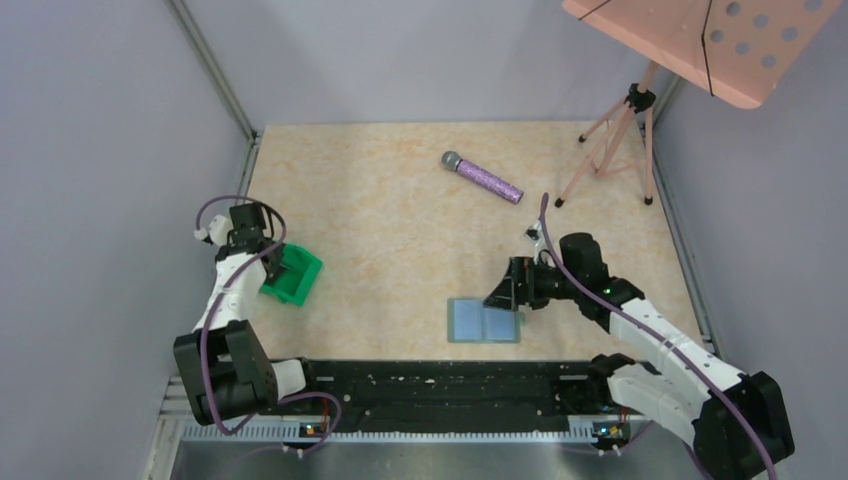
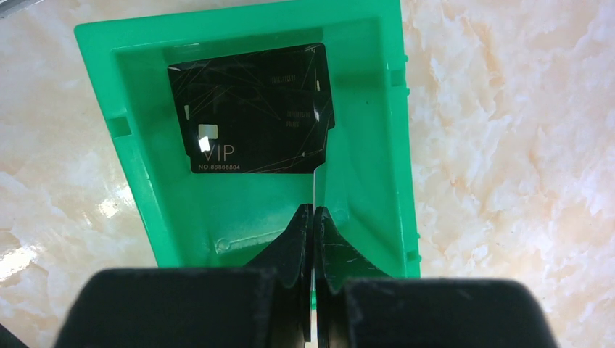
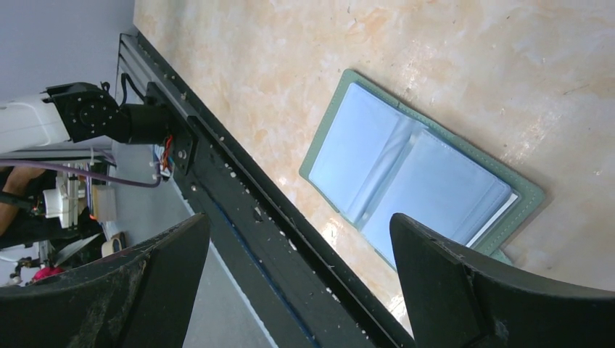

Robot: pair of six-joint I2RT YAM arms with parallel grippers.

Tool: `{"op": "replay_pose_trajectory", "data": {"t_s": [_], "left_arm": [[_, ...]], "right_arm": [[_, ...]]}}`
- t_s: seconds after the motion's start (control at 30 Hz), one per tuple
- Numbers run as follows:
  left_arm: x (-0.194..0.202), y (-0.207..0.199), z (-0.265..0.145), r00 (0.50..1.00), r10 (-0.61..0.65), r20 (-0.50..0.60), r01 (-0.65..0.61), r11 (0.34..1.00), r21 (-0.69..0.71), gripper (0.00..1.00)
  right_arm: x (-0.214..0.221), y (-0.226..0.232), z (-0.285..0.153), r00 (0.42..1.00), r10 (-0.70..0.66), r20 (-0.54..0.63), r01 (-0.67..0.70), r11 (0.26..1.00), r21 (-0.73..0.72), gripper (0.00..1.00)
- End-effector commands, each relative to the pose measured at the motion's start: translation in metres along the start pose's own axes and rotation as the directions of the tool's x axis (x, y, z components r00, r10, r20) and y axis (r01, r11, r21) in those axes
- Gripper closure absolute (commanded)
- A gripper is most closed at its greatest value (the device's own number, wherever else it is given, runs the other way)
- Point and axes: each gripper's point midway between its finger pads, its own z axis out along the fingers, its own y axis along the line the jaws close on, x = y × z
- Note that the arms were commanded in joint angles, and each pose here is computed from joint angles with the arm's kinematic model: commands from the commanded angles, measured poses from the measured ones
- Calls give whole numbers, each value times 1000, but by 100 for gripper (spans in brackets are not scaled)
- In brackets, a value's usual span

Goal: Take the credit cards out of the card holder
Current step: Place the credit card in the storage box.

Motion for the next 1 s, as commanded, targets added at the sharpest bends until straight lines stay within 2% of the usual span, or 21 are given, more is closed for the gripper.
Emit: {"op": "replay_pose_trajectory", "data": {"t_s": [0.0,0.3,0.5,0.97], "left_arm": [[-10,-1,-10,1000,29,9,-29,1000,-3,100],[-11,0,-6,998,62,21,-62,998,-1,100],[-19,5,3,994,94,50,-92,994,-52,100],[-37,-20,-7,991,93,92,-96,995,34,100]], "right_arm": [[-29,16,-4,995,-67,73,69,997,-27,6],[-30,18,-5,995,-67,79,69,997,-31,6],[-30,19,-7,994,-65,83,68,997,-30,6],[-32,17,-4,995,-54,83,56,998,-24,6]]}}
